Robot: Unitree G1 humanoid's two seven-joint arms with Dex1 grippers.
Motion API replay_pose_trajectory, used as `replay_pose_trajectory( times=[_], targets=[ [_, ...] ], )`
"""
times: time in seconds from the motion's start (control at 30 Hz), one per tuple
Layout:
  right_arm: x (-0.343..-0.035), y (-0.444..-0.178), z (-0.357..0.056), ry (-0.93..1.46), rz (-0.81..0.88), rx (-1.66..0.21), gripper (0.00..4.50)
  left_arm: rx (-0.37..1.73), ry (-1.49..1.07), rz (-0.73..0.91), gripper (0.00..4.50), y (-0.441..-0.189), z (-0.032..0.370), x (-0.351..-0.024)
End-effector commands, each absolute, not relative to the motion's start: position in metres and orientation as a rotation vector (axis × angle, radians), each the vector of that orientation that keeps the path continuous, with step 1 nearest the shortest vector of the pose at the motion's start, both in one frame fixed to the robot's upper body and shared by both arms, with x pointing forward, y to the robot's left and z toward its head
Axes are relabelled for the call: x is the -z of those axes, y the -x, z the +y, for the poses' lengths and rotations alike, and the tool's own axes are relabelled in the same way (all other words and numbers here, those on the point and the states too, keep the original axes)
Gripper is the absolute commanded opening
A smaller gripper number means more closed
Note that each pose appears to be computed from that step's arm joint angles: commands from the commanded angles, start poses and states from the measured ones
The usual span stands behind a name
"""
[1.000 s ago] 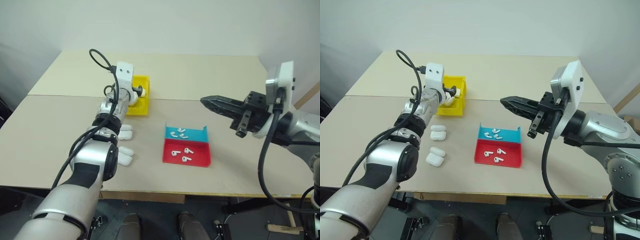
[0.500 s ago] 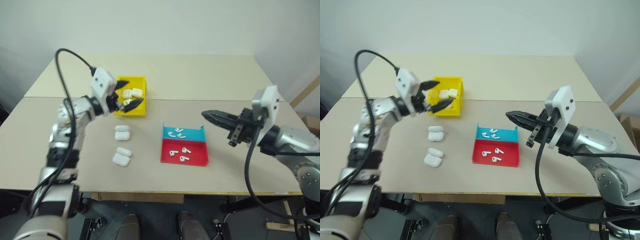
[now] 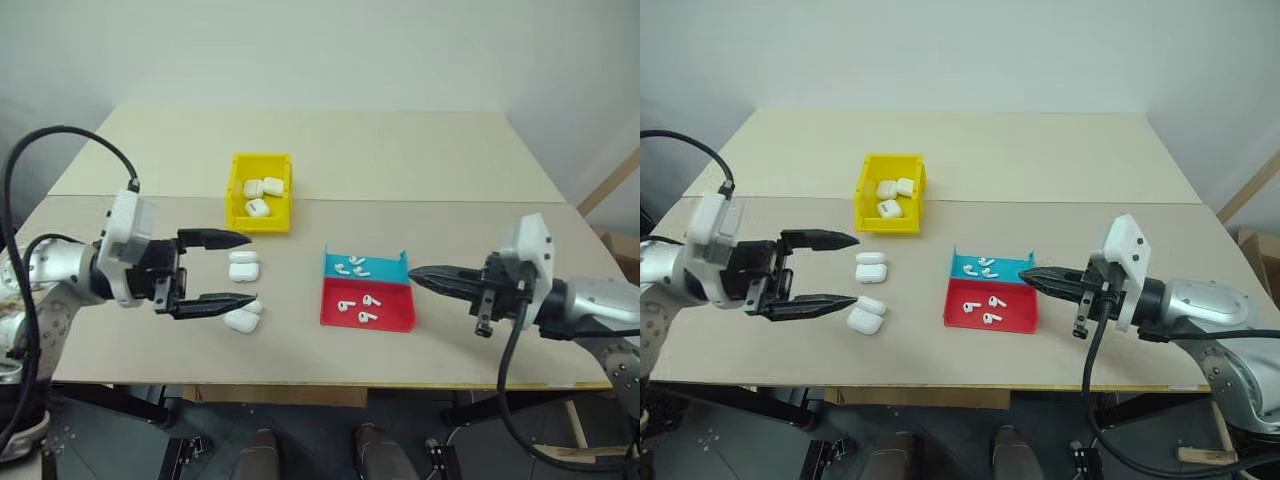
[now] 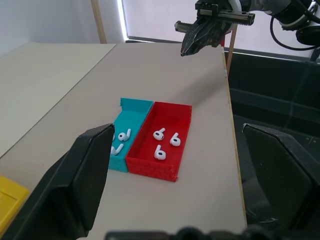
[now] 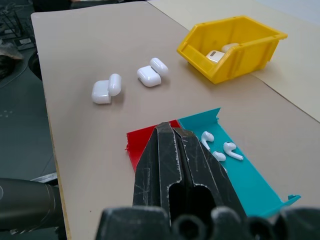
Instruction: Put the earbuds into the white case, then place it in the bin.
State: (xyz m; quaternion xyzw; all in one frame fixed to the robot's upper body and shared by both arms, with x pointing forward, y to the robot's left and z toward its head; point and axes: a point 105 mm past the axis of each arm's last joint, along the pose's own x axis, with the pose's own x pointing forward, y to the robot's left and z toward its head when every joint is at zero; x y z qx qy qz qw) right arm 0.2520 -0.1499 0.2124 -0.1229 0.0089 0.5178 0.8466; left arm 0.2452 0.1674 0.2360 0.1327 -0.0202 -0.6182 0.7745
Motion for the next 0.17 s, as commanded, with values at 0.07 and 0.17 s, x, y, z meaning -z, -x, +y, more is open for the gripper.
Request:
replay_pose_trajectory(
  times=[0.07, 0.17],
  targets=[
    [-0.2285, -0.2471, -0.1490, 0.308, -0.054, -1.112, 0.00, 1.324, -0.301, -0.062, 4.44, -0.2365, 0.1667, -0.2467],
    [-0.2297, -0.2474, -0.1482, 0.308, -0.058, -1.120, 0.00, 1.308, -0.293, -0.048, 4.44, -0.2361, 0.1669, -0.2467]
  ],
)
